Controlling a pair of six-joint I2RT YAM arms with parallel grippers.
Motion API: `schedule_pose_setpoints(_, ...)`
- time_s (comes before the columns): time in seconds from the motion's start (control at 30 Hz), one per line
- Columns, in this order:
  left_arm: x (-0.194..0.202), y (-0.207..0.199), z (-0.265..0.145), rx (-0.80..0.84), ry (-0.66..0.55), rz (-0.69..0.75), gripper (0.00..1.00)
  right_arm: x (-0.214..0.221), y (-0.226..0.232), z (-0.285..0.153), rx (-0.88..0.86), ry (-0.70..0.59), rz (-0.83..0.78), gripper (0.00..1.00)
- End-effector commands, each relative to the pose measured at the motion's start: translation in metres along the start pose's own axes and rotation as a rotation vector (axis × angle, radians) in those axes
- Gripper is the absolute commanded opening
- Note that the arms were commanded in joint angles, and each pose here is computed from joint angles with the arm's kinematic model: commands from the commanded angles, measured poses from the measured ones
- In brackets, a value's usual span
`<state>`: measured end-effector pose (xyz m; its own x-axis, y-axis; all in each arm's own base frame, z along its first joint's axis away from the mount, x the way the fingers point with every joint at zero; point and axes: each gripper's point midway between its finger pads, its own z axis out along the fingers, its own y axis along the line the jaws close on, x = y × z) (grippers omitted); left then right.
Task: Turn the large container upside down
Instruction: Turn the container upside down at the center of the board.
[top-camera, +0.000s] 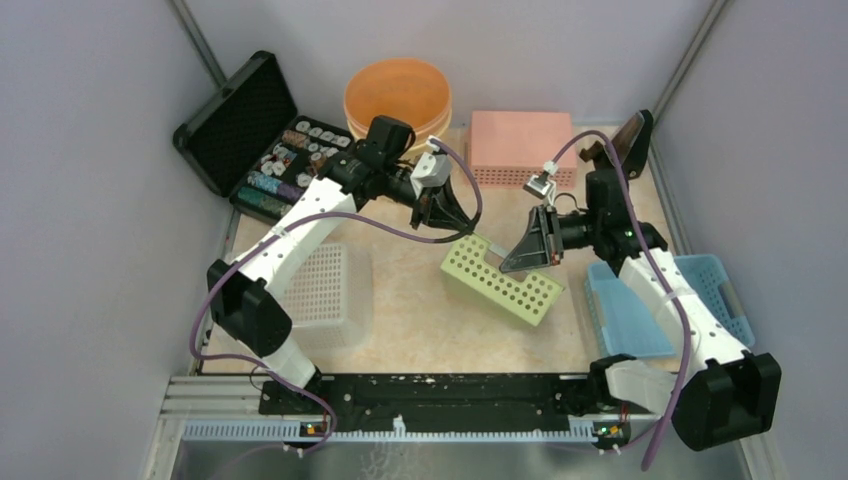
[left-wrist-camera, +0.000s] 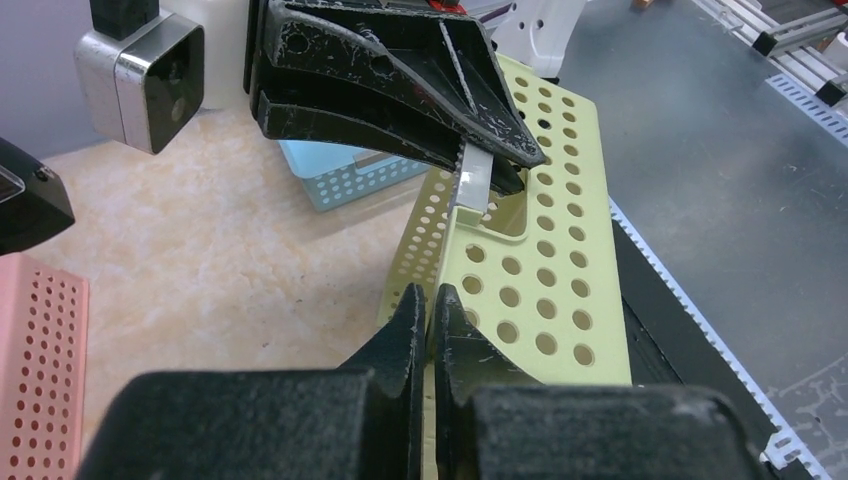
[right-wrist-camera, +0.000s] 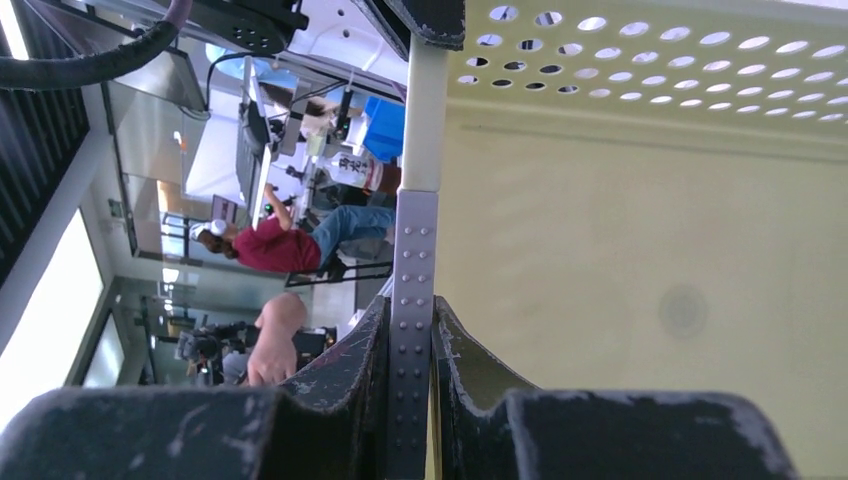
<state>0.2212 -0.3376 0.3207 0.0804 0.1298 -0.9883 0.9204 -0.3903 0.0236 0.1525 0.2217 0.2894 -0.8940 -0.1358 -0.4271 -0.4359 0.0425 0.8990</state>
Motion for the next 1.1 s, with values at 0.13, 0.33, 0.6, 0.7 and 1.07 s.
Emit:
schedule_pose_setpoints(0.13, 0.002, 0.001, -0.004, -0.033, 0.061, -0.009, 0.0, -0.028, -0.021, -0.004, 0.178, 0.026, -0.31, 0.31)
schedule_pose_setpoints(0.33, 0.015, 0.0, -0.003, -0.032, 0.086, -0.092, 0.0, -0.039, -0.044, -0.015, 0.327, 0.105, -0.396, 0.41)
schedule_pose_setpoints(0.6, 0.027, 0.004, -0.002, -0.046, 0.102, -0.129, 0.0, -0.057, -0.049, -0.036, 0.513, 0.128, -0.54, 0.42)
schedule_pose_setpoints(0.7, 0.03, 0.008, -0.001, -0.052, 0.104, -0.142, 0.0, -0.066, -0.043, -0.048, 0.593, 0.131, -0.628, 0.43)
schedule_pose_setpoints(1.07, 0.035, 0.014, 0.001, -0.049, 0.1, -0.183, 0.0, -0.063, -0.057, -0.068, 0.724, 0.189, -0.797, 0.39)
